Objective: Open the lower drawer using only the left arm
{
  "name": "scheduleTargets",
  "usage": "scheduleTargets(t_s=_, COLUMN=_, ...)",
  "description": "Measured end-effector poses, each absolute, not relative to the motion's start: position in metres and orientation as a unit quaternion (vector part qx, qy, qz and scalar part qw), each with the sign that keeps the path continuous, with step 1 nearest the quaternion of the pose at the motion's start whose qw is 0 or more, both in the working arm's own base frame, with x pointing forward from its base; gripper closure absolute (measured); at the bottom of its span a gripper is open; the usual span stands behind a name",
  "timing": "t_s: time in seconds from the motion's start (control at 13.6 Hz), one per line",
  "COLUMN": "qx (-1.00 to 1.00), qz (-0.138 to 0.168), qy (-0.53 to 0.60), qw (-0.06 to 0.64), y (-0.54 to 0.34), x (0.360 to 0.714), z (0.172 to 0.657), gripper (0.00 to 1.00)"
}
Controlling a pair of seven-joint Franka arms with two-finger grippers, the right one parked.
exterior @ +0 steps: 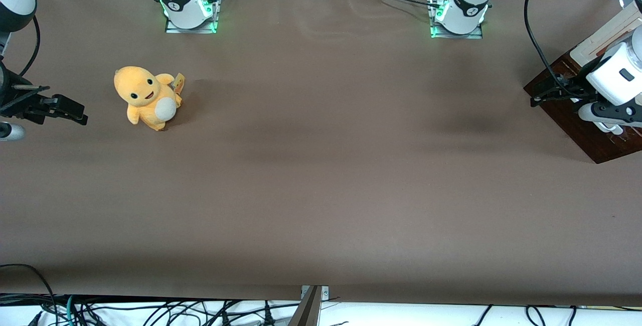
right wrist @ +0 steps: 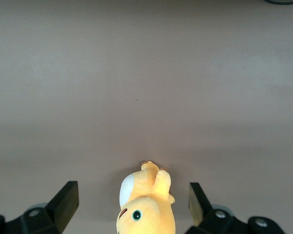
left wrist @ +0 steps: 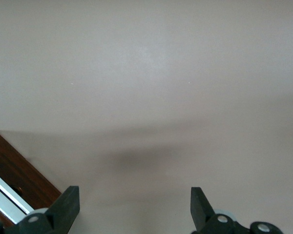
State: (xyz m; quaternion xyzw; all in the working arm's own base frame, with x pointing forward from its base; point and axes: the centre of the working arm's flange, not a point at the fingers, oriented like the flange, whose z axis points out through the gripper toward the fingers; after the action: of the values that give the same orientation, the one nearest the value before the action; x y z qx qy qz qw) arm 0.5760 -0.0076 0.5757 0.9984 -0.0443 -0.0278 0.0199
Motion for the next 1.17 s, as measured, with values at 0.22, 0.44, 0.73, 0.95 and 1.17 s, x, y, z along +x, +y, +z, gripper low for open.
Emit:
scheduleTargets(t_s=0.22, qx=0.998, qz=-0.027, qy=-0.044, qw=0.02, y=-0.007, x=0.579, z=0.575, gripper=0.0)
scheduleTargets(t_s=0.44, qx=0.998, qz=-0.026, qy=-0.044, qw=0.02, y=-0.007, x=0.58, z=0.577, gripper=0.0)
scheduleTargets(t_s=0.73, qx=0.998, qz=-0.028, qy=-0.044, qw=0.02, y=-0.007, x=0.582, z=0.573, gripper=0.0)
scheduleTargets(t_s=0.95, qx=0.998, qz=-0.031, qy=-0.044, qw=0.02, y=-0.007, x=0.584, z=0.57, gripper=0.0)
scheduleTargets(t_s=1.17, qx=0.998, qz=-0.036, qy=-0.043, qw=0.021, y=-0.007, x=0.586, z=0.564, gripper=0.0)
